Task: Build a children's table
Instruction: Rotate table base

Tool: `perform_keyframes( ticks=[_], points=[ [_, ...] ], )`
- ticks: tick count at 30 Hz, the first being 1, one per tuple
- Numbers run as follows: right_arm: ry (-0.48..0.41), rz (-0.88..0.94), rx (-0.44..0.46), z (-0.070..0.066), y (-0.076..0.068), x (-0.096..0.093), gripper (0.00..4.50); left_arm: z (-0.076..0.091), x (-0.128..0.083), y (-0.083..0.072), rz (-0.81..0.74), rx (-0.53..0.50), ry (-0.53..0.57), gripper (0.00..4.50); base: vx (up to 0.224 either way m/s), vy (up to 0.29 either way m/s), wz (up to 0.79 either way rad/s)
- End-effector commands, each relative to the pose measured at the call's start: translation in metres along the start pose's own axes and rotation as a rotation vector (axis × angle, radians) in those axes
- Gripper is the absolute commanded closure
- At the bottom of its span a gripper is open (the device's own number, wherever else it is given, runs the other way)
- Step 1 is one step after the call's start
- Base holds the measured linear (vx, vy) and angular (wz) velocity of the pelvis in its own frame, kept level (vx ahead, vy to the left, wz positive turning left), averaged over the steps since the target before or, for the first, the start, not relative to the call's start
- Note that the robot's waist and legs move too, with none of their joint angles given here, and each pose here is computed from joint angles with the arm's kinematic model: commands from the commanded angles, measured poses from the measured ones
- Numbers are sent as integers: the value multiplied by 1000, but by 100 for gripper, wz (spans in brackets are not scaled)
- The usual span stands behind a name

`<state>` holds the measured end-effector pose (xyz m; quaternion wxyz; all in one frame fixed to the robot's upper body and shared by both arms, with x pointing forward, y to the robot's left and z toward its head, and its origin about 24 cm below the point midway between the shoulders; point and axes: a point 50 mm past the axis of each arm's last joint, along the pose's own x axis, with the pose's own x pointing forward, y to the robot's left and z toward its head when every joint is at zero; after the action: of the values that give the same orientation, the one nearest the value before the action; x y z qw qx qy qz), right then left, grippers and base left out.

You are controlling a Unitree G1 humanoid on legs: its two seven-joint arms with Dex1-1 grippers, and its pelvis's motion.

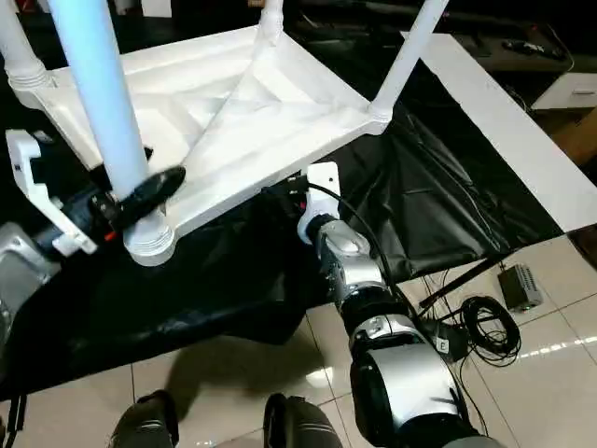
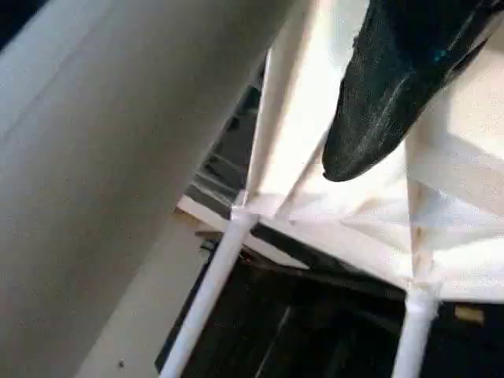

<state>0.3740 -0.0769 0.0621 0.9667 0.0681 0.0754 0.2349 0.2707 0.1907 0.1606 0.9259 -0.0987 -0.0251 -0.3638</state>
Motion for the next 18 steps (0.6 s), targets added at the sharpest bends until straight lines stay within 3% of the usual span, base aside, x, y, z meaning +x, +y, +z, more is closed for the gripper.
perform_keyframes(
  ticks=[1, 8, 18],
  points=[
    [30, 15, 1, -5, -2, -2, 32, -6, 5, -14, -71, -3, 47, 2, 0, 0, 0],
    [36, 70, -12, -7, 3, -2, 32, -13, 8, -42, -257, 55, 143, 2, 0, 0, 0],
    [40, 161, -37, -8, 12, -2, 32, -15, 23, -76, -466, 51, 154, 2, 0, 0, 0]
  ],
)
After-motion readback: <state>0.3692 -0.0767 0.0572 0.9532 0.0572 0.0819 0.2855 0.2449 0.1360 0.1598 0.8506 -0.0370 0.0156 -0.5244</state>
